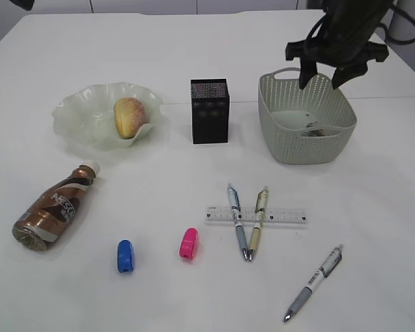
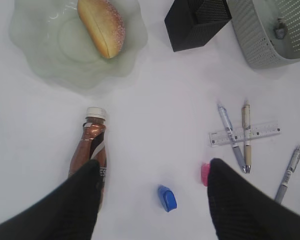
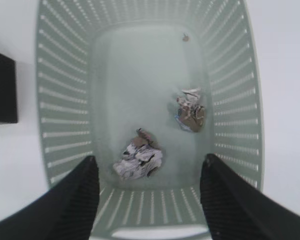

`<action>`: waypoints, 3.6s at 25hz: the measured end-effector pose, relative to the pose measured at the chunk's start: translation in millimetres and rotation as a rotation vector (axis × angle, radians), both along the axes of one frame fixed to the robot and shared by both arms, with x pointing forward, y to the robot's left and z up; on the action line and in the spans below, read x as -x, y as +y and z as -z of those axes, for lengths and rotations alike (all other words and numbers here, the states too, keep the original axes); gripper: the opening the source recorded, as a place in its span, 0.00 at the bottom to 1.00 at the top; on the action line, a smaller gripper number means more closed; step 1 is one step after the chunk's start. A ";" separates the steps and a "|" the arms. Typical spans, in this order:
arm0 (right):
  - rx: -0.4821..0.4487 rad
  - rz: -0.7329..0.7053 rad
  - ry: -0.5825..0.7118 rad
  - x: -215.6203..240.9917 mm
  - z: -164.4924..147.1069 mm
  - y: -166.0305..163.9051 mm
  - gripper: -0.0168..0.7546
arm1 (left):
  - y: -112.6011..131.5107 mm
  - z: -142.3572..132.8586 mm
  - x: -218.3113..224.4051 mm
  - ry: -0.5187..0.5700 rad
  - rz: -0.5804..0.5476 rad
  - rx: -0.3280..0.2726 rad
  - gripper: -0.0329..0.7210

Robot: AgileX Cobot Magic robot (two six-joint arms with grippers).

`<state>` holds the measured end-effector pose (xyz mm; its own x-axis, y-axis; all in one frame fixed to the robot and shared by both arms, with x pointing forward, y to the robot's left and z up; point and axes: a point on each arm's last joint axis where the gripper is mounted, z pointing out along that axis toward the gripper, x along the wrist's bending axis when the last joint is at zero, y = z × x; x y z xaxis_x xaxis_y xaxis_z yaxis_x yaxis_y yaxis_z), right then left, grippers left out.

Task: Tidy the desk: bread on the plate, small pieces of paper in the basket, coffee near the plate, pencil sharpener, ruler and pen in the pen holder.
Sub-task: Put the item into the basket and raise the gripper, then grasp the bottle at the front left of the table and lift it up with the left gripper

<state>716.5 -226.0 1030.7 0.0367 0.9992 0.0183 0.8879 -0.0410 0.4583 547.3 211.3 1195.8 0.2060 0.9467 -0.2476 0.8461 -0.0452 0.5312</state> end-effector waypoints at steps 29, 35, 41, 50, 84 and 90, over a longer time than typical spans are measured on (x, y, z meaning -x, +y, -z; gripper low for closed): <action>0.050 -0.173 0.133 215.0 -91.4 -30.9 0.63 | -0.1 0.6 -0.6 0.000 0.005 -0.003 0.69; 0.043 -0.214 0.112 276.5 -87.7 -39.1 0.63 | -4.5 25.4 -21.3 0.070 0.007 -0.026 0.69; 0.000 -0.219 -0.010 315.8 -107.9 -42.7 0.63 | -9.5 78.4 -57.4 0.200 0.002 -0.095 0.69; -0.009 -0.221 -0.154 358.3 -125.7 -49.9 0.63 | -10.7 153.2 -92.9 0.355 0.002 -0.213 0.69; -0.015 -0.221 -0.088 364.3 -104.1 -50.1 0.63 | -6.8 255.0 -96.2 0.595 0.030 -0.345 0.72; -0.022 -0.223 -0.087 364.4 -104.1 -49.5 0.63 | -14.1 270.3 -95.7 0.626 0.052 -0.365 0.77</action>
